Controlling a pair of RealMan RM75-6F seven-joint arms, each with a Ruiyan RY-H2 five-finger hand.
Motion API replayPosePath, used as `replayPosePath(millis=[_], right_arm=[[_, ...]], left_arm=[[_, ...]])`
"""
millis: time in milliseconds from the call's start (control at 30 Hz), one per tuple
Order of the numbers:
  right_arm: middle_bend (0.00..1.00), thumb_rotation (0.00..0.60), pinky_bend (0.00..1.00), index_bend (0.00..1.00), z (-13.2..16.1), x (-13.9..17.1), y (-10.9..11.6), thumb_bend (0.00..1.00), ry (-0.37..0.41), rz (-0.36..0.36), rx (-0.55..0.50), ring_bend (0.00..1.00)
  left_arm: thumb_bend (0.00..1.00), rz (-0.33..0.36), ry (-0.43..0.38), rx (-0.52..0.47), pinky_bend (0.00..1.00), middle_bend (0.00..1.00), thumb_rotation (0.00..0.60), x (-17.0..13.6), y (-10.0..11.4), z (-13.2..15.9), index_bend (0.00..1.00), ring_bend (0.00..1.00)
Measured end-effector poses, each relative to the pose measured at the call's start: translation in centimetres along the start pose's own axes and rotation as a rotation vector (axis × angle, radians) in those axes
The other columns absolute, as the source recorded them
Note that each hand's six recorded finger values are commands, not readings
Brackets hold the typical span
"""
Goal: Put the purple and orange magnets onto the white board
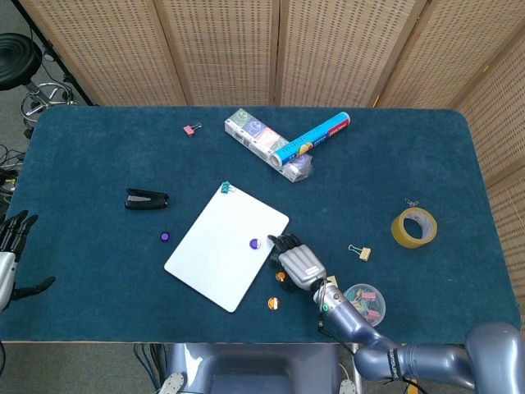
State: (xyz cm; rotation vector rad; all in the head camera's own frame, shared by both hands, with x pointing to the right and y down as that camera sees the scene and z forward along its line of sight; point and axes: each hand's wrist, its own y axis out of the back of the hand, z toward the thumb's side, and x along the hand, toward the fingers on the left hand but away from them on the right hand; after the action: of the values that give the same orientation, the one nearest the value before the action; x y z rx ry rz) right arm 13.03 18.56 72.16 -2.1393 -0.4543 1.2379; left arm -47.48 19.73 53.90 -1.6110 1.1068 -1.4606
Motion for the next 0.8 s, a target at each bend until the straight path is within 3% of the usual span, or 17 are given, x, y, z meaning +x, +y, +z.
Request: replayPosePath(millis=[167,800], right_arm=[[0.00,0.600,0.00,0.42,-0.11,-0.08,-0.02,0.39,-0.003,0.002,-0.002,0.00],[0.00,0.600,0.00,0.49,0.26,0.02,0.45,0.41,0.007,-0.019,-0.018,0.00]], left_arm=[[0.01,0.000,0.000,0.000,0.00,0.00,0.600,0.00,0.02,-0.02,0.00,0.00],[0.02,0.000,-0.002,0.001,0.00,0.00,0.600,-0.06,0.01,0.02,0.00,0.00]])
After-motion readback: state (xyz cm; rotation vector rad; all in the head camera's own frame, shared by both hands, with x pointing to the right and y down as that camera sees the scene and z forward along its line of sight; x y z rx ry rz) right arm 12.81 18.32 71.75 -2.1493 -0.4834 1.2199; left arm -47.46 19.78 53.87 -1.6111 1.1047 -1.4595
